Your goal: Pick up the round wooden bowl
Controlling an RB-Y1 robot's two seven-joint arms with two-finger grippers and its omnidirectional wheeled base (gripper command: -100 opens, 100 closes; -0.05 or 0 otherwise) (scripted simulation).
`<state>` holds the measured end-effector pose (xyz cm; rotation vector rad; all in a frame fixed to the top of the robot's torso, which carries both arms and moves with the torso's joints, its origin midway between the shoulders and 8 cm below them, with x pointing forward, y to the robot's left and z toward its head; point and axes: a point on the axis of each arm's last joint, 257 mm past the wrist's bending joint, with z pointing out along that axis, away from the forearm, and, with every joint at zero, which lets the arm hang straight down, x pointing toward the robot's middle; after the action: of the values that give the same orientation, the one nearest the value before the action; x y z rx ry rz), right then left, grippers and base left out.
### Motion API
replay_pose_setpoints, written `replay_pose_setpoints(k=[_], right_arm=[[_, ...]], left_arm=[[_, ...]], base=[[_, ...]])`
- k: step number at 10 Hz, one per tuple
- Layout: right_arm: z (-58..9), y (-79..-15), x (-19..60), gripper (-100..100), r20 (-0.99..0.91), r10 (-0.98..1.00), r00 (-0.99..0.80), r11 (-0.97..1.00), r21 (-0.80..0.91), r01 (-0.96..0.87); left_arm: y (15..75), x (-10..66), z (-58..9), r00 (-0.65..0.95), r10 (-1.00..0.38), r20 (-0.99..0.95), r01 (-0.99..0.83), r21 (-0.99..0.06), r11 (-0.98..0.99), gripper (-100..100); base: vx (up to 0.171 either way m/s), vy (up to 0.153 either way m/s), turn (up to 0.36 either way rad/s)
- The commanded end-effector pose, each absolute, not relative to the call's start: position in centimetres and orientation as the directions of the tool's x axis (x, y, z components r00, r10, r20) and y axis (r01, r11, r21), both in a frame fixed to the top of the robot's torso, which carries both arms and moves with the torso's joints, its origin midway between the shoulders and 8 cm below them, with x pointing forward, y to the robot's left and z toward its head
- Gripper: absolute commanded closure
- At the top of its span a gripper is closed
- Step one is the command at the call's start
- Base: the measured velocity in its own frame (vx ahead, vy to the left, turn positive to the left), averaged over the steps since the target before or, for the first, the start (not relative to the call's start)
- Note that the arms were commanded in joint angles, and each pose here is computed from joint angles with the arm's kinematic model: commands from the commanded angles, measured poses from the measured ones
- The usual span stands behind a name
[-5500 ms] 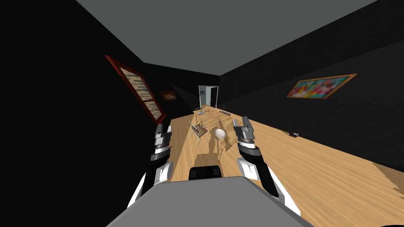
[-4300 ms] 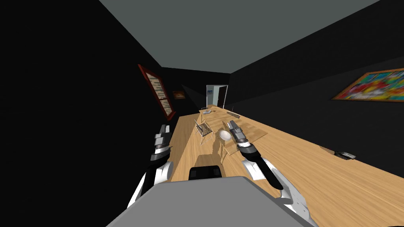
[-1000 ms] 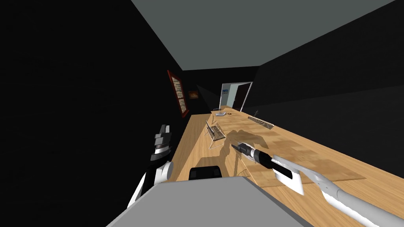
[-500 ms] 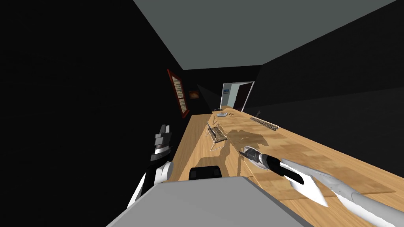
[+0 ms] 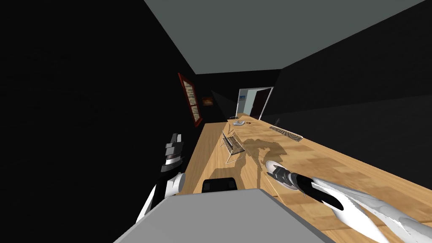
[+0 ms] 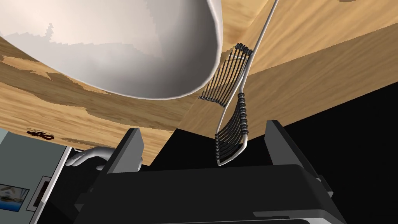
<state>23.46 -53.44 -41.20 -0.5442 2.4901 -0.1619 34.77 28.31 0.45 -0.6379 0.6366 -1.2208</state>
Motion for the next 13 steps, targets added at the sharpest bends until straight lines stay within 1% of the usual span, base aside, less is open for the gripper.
replay_pose_setpoints(k=[1, 3, 7, 8, 9, 10, 12, 13], right_arm=[[-42.2, -55.5, 21.1, -100, -0.443, -0.452, -0.774, 0.891, -0.268, -0.367], [-42.2, -55.5, 21.1, -100, -0.443, -0.452, -0.774, 0.891, -0.268, -0.367], [-44.9, -56.6, 15.2, -100, -0.329, -0.473, -0.817, 0.877, -0.264, -0.402], [-44.5, -56.5, 16.3, -100, -0.343, -0.473, -0.811, 0.877, -0.269, -0.398], [-44.6, -56.6, 16.1, 0, -0.340, -0.474, -0.812, 0.877, -0.269, -0.399], [-45.0, -56.0, 15.4, -100, -0.345, -0.492, -0.799, 0.868, -0.264, -0.421], [-45.8, -54.8, 13.8, -100, -0.353, -0.526, -0.774, 0.850, -0.254, -0.462], [-46.2, -54.2, 12.9, -100, -0.357, -0.541, -0.761, 0.841, -0.250, -0.481]], left_arm=[[28.3, 34.8, 0.4, 0.221, -0.970, -0.099, 0.636, -0.739, 0.220, 0], [28.3, 34.8, 0.5, 0.221, -0.970, -0.099, 0.637, -0.739, 0.220, 0], [28.3, 34.8, 0.4, 0.221, -0.970, -0.099, 0.636, -0.739, 0.220, 0], [28.3, 34.8, 0.5, 0.221, -0.970, -0.099, 0.637, -0.739, 0.220, 0], [28.3, 34.8, 0.5, 0.221, -0.970, -0.099, 0.637, -0.739, 0.220, 0], [28.3, 34.8, 0.5, 0.221, -0.970, -0.099, 0.637, -0.739, 0.220, 0], [28.3, 34.8, 0.4, 0.221, -0.970, -0.099, 0.636, -0.739, 0.220, 0], [28.3, 34.8, 0.4, 0.221, -0.970, -0.099, 0.636, -0.739, 0.220, 0]], base=[[0.104, 0.035, -0.005], [0.036, 0.019, 0.000], [0.037, 0.001, -0.006], [0.016, -0.004, -0.002], [0.000, 0.000, 0.000], [0.082, -0.003, -0.218], [0.169, -0.029, -0.176], [0.245, -0.034, -0.237]])
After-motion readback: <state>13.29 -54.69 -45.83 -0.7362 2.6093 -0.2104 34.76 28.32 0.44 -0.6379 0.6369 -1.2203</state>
